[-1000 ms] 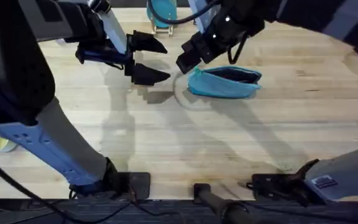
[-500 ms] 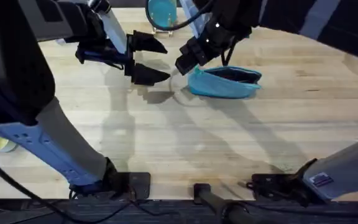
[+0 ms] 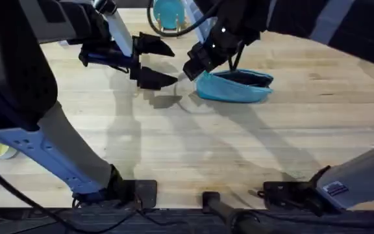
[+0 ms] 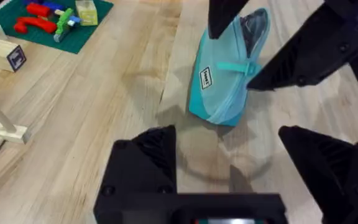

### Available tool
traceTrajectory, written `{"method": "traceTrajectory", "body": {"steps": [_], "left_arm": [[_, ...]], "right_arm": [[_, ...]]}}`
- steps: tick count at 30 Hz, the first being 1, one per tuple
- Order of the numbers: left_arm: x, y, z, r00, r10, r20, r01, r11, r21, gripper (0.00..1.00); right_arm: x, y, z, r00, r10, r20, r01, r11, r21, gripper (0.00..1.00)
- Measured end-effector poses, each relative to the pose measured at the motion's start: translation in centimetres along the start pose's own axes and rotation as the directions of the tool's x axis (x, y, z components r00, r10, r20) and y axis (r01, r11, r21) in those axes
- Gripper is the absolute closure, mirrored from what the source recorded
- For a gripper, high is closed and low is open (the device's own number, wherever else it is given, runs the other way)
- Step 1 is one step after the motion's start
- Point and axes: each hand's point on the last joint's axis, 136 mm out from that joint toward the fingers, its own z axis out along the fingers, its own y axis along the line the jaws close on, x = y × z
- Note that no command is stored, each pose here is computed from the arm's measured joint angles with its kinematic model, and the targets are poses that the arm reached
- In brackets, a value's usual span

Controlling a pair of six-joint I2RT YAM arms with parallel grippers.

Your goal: Unzip the bag, pick up the pens from the table one at a time and place them inside, then zip the bag closed.

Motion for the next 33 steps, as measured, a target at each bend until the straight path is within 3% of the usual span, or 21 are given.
{"method": "traceTrajectory", "body": {"steps": [13, 33], "left_arm": [[0.2, 0.0, 0.0, 1.000, 0.000, -0.009, 0.000, 1.000, 0.000, 0.005], [0.2, 0.0, 0.0, 1.000, 0.000, -0.013, 0.000, 1.000, 0.000, 0.006]], "right_arm": [[1.1, 0.4, -0.1, 0.999, -0.015, -0.045, 0.015, 1.000, -0.002, 0.473], [0.7, 0.4, 0.0, 0.999, -0.013, -0.029, 0.013, 1.000, -0.003, 0.551]]}}
